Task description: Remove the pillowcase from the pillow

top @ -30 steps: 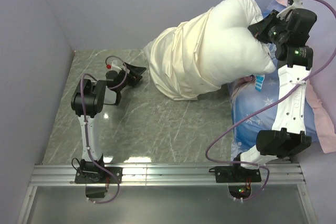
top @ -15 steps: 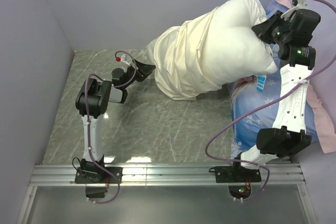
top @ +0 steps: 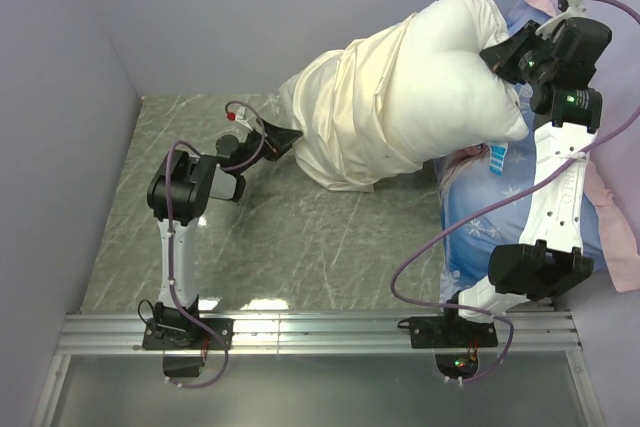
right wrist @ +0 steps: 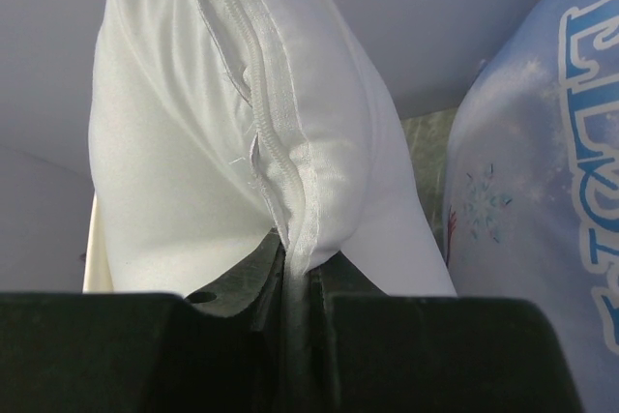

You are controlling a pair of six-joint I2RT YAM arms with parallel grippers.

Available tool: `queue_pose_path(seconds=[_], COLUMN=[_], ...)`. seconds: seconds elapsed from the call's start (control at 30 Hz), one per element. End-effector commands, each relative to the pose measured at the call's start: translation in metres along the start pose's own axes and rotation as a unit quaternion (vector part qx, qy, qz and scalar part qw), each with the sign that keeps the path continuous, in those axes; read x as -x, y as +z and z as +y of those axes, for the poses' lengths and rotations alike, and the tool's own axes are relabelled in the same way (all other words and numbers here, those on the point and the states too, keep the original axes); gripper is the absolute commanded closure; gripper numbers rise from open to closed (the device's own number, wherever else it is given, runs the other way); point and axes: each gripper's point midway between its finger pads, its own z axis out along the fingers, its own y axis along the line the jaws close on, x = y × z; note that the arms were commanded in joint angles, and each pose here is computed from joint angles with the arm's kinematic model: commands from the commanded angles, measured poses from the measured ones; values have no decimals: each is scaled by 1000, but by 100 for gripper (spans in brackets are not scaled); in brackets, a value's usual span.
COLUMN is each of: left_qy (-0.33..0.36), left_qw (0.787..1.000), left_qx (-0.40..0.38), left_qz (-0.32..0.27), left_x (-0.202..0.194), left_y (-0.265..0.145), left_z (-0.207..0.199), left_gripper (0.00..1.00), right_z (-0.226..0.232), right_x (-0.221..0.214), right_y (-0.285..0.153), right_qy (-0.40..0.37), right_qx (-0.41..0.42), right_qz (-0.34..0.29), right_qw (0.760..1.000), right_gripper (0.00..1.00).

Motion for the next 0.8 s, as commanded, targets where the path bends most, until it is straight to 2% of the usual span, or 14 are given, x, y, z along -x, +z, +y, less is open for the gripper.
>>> queue_pose_path(seconds=[0.0,0.2,0.3,0.43,0.57,0.6,0.67,0.7,0.73,0.77], left_qy=[49,53,52,55,62,65,68,68,73,61], left_qw=[991,998,998,996,994,994,995,995,996,998], left_qx=[-115,-41,-45,-69,-86,-86,-75,-66,-57,-27], left_qz=[-39,-13,-7,6,13,18,26,23,20,23], left_x=[18,10,11,8,4,4,2,4,6,9], left_y=[-15,-11,-5,6,11,12,18,19,21,20], left_z=[-51,-20,-19,-27,-36,-37,-35,-32,-30,-22], left_gripper=[12,17,21,35,38,41,50,71,86,96], right_z=[9,11,15,14,14,16,16,17,17,18], right_x=[13,13,14,14,15,14,14,15,16,18], right_y=[-9,-11,-12,-13,-14,-14,-15,-17,-18,-21], right_qy=[-10,-11,-9,-9,-7,-7,-6,-7,-8,-8], right_qx=[18,21,26,24,26,28,29,29,27,27], right_qz=[-23,-24,-26,-27,-29,-29,-30,-33,-34,-38], right_qw=[1000,999,999,999,999,999,999,999,999,999], right_gripper=[100,100,100,100,100,100,100,100,100,100])
